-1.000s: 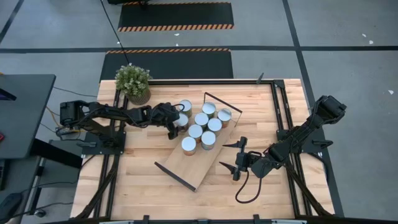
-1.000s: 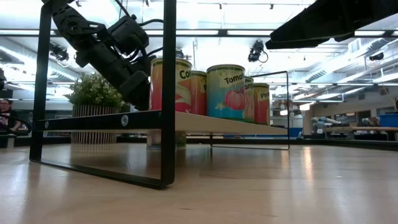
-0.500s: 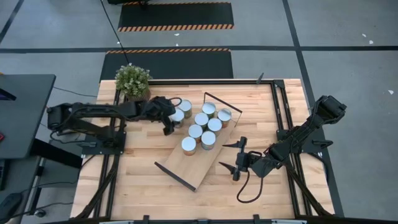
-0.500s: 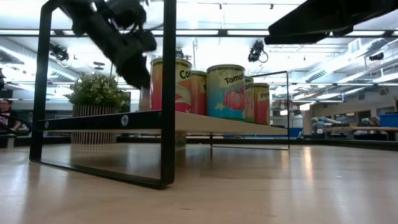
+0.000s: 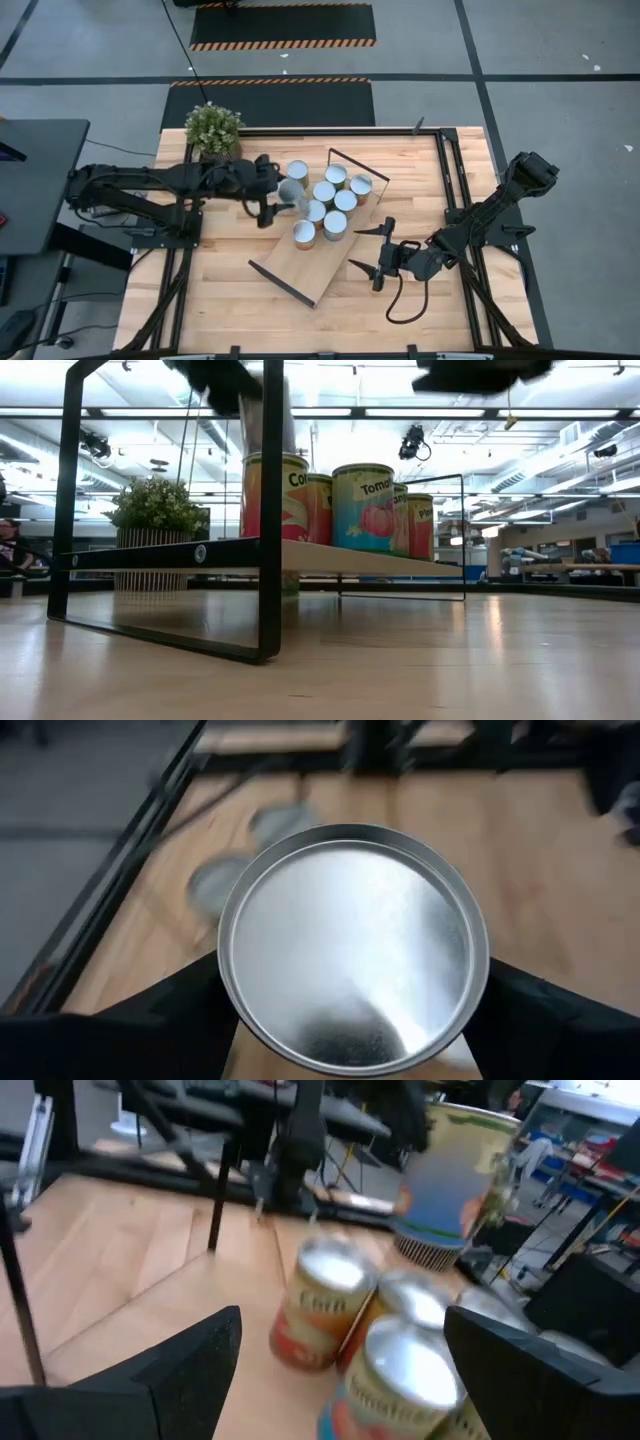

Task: Pick and place cans onto a shelf
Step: Put the canned peaches on the shelf

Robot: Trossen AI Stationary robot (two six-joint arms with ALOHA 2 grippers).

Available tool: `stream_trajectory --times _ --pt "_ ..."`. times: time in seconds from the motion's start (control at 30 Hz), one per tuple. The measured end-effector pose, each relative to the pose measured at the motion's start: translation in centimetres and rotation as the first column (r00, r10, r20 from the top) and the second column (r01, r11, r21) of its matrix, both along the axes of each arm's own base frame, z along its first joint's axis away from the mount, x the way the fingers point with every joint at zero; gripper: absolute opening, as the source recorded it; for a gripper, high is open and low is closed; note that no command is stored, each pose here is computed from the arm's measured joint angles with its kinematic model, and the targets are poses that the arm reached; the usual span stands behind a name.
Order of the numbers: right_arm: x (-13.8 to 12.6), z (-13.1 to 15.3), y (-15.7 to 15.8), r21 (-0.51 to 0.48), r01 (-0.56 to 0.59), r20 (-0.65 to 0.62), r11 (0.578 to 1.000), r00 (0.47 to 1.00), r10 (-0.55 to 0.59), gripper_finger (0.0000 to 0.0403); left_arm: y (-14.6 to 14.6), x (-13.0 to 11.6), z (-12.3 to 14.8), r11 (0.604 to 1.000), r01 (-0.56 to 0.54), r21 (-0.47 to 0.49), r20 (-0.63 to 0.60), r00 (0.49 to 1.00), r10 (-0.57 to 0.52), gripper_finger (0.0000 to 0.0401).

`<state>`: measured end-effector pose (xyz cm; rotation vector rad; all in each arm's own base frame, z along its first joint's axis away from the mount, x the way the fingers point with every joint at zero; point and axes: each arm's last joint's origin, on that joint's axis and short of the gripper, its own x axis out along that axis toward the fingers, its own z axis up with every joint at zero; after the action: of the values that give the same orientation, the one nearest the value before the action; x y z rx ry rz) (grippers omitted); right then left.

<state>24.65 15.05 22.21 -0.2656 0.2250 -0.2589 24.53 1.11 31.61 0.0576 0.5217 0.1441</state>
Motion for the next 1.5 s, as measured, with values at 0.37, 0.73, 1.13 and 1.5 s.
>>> stream_trajectory --times 0.37,0.73,1.13,1.5 --pt "3.1 2.7 -2.9 0.112 -0.067 0.058 0.991 0.996 0.061 0.0358 -5.4 1.1 1.6 0.949 0.314 0.018 0.113 0.943 -0.314 0.0318" --pt "5.2 3.7 -6.1 0.313 -0.286 0.11 0.906 0.958 0.264 0.0398 -8.6 4.2 0.5 0.896 0.435 0.087 0.025 0.898 -0.439 0.0318" --pt "5.6 3.4 -6.0 0.32 -0.421 0.113 0.849 0.906 0.407 0.0396 -9.5 8.2 2.1 0.835 0.535 0.132 -0.054 0.845 -0.533 0.0318" --pt "5.5 3.4 -5.9 0.292 -0.466 0.107 0.835 0.884 0.455 0.0376 -9.3 9.9 1.2 0.813 0.55 0.189 -0.033 0.831 -0.555 0.0318"
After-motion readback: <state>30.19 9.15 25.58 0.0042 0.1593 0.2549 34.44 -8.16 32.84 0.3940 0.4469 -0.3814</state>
